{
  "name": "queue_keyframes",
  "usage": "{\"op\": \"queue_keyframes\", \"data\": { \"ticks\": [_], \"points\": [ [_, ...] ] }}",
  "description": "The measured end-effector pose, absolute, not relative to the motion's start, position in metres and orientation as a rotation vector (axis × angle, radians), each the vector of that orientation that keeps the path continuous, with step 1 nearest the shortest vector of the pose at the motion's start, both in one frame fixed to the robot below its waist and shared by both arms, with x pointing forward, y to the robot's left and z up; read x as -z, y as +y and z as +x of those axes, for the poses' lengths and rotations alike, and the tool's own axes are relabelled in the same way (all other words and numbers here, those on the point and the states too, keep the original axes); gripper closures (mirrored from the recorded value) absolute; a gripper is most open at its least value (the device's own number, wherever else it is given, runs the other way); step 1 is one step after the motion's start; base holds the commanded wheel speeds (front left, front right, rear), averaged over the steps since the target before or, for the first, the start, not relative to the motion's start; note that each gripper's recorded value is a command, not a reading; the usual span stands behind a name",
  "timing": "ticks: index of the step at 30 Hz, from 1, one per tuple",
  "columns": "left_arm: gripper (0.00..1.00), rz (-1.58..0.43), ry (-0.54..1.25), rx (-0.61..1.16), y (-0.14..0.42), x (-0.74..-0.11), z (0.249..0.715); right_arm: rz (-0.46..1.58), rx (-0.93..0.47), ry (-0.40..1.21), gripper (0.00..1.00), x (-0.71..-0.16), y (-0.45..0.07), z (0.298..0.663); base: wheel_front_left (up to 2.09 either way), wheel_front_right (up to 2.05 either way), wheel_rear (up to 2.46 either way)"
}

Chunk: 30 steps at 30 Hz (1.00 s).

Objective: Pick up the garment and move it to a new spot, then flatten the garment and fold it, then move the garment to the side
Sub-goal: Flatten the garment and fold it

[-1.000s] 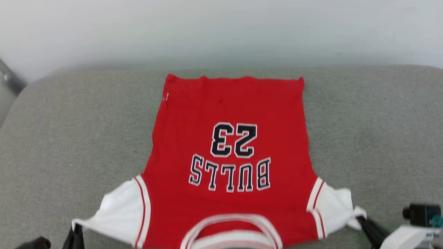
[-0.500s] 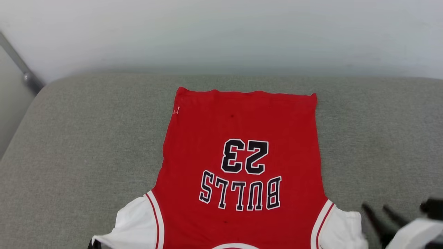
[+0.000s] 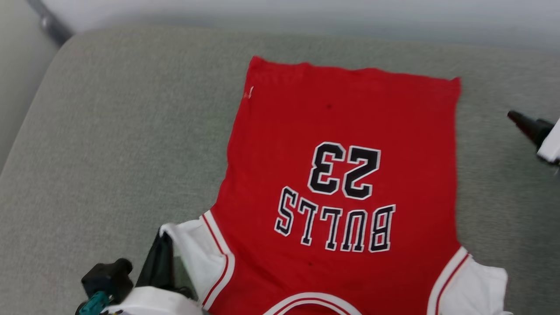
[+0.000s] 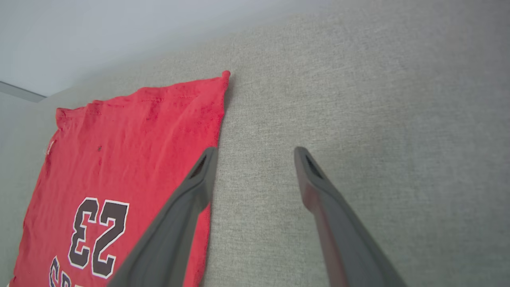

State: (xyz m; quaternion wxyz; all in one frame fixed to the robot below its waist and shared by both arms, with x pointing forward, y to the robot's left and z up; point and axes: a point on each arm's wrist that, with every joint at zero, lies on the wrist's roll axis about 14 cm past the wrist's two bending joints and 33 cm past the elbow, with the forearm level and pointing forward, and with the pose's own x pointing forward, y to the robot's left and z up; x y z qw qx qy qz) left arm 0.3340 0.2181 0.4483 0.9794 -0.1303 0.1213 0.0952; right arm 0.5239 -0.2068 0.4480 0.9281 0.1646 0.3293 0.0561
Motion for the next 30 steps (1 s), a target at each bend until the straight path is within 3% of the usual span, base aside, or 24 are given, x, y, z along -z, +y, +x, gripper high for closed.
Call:
{"op": "queue_keyframes", "data": {
  "ticks": [9,21,22,23,24,30],
  "points": [
    [1.00,-0.268,0.227,-0.173,0.202,-0.439,0.363,0.273,-0.205,0.932,0.00,-0.414,-0.154,0.601,0.00,0.00,0.00],
    [1.00,-0.231,0.286,-0.207,0.210,-0.409,0.372,0.240,-0.244,1.148,0.00,-0.353,-0.115,0.625,0.00,0.00,0.00],
    [1.00,-0.231,0.286,-0.209,0.211,-0.408,0.372,0.243,-0.243,1.165,0.53,-0.350,-0.115,0.624,0.00,0.00,0.00],
    [1.00,-0.233,0.290,-0.209,0.211,-0.407,0.372,0.241,-0.241,1.177,0.71,-0.349,-0.115,0.624,0.00,0.00,0.00],
    [1.00,-0.233,0.293,-0.209,0.210,-0.405,0.372,0.237,-0.240,1.186,1.00,-0.349,-0.114,0.624,0.00,0.00,0.00],
    [1.00,-0.235,0.273,-0.206,0.212,-0.408,0.376,0.227,-0.251,1.200,1.00,-0.354,-0.106,0.619,0.00,0.00,0.00]
  ]
}}
